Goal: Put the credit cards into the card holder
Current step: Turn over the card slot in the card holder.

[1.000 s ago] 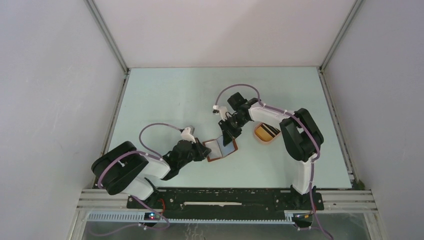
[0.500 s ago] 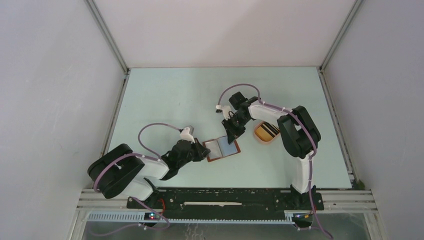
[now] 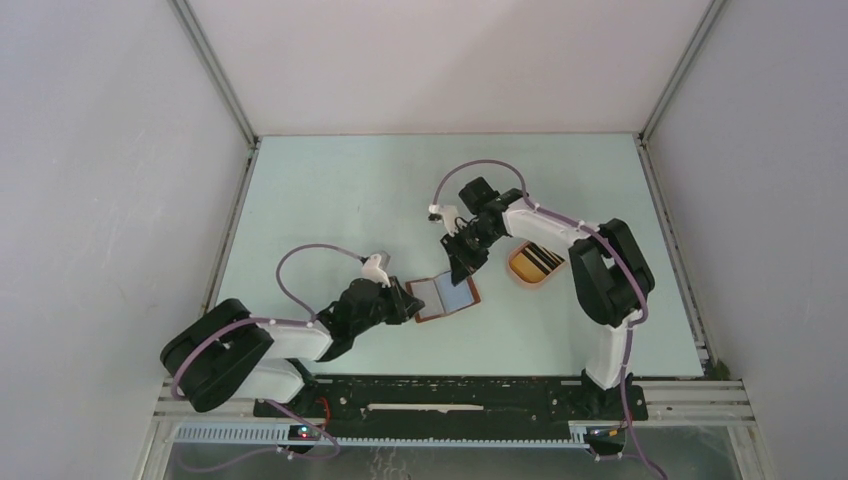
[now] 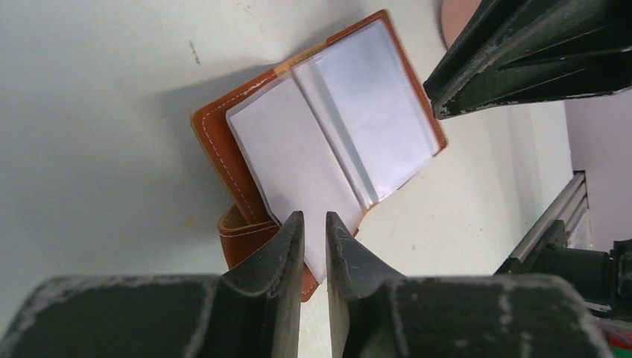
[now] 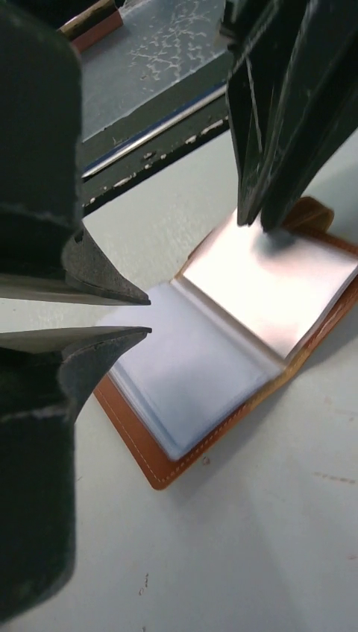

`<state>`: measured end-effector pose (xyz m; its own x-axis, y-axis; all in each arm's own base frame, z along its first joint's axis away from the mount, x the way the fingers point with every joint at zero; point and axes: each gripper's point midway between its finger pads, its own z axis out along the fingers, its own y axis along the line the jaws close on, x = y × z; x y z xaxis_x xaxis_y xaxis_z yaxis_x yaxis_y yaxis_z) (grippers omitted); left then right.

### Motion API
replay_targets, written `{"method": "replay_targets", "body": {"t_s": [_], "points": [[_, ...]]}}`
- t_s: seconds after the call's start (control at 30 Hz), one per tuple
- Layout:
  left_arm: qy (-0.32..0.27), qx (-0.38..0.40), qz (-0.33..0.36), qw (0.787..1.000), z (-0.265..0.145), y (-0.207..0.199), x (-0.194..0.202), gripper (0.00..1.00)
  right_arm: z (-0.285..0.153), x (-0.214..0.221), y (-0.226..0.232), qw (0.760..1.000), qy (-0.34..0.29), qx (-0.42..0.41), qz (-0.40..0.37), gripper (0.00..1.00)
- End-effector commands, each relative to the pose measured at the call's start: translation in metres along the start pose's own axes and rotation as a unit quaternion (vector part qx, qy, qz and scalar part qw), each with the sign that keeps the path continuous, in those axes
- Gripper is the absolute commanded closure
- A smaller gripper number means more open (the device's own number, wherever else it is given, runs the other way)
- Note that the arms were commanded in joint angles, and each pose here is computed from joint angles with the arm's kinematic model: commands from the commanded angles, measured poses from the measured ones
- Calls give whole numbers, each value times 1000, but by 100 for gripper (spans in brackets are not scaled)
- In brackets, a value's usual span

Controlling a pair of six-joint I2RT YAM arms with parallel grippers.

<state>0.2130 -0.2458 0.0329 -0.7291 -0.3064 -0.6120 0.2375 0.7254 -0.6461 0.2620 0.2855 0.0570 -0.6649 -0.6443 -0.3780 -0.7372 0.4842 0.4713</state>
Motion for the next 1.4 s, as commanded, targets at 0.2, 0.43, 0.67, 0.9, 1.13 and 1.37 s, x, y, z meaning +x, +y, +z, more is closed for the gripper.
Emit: {"method": "replay_targets", "body": {"t_s": [0.2, 0.43, 0.67, 0.9, 1.13, 1.37], "points": [[-26, 56, 25, 998, -11, -37, -28, 72, -44, -26, 44, 994, -63, -43, -83, 76], [-82, 92, 79, 989, -35, -62, -60, 65, -100, -41, 63, 975, -141, 12, -169, 74], [-169, 107, 177, 964, -75, -87, -106, 51, -150, -59, 41, 938, -266, 136, -174, 13], [-199, 167, 193, 946, -88, -116, -123, 0, -95, -21, 28, 983, -163, -84, -13, 38], [-118, 223, 173, 952, -56, -153, -116, 25, -44, -7, -17, 984, -121, -47, 124, 75], [-84, 215, 167, 959, -42, -144, -100, 39, 7, -12, 21, 987, -56, -86, 124, 84]]}}
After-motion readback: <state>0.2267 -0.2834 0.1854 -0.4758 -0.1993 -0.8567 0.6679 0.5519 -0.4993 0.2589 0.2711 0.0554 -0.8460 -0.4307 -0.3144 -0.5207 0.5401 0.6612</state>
